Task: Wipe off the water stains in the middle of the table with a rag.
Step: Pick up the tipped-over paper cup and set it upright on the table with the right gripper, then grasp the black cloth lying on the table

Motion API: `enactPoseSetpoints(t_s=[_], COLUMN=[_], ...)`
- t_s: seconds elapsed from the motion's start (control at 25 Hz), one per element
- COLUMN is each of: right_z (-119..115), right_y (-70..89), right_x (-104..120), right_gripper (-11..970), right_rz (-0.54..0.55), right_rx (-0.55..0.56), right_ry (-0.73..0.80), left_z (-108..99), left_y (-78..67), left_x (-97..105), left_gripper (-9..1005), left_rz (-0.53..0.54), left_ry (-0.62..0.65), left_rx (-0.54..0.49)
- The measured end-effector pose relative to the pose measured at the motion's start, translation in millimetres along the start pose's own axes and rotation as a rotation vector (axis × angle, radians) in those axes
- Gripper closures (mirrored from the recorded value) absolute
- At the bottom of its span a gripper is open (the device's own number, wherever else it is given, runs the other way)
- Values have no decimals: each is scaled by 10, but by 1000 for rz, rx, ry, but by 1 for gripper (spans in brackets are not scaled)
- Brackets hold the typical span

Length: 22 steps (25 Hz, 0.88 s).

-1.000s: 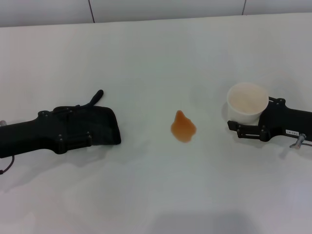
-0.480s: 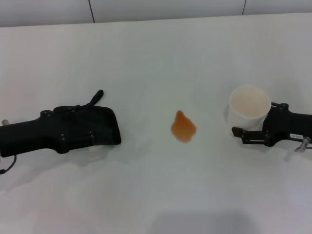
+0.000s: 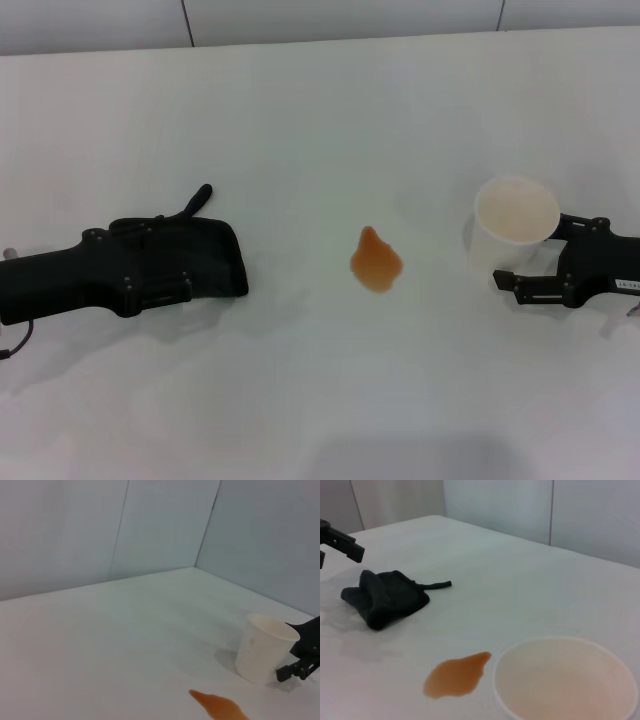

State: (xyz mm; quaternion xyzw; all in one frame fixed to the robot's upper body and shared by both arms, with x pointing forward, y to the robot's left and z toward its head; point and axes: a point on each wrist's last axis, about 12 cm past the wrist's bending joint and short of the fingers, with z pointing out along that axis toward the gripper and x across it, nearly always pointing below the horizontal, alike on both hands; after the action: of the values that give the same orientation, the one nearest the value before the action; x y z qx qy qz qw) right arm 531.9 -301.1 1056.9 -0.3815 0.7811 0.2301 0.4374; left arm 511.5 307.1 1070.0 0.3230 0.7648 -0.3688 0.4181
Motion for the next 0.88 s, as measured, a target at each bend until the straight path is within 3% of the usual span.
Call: enactPoseSetpoints(t_s=[0.28, 0.6, 0.88], right_z=[-56, -271, -423], right_y=[3, -35, -68], right_x=[-6, -23, -147], right_gripper=[107, 108, 109], right_rz=[16, -4, -29], right_rx=[-21, 8, -16], right_ry=[-1, 35, 59], left_z=[3, 8, 9], left_y=[1, 4, 9], left_x=[-2, -9, -24], left_gripper=[241, 240, 240], left_rz=[1, 3, 11], left_ry=[1, 2, 2], left_rx=[0, 1, 0])
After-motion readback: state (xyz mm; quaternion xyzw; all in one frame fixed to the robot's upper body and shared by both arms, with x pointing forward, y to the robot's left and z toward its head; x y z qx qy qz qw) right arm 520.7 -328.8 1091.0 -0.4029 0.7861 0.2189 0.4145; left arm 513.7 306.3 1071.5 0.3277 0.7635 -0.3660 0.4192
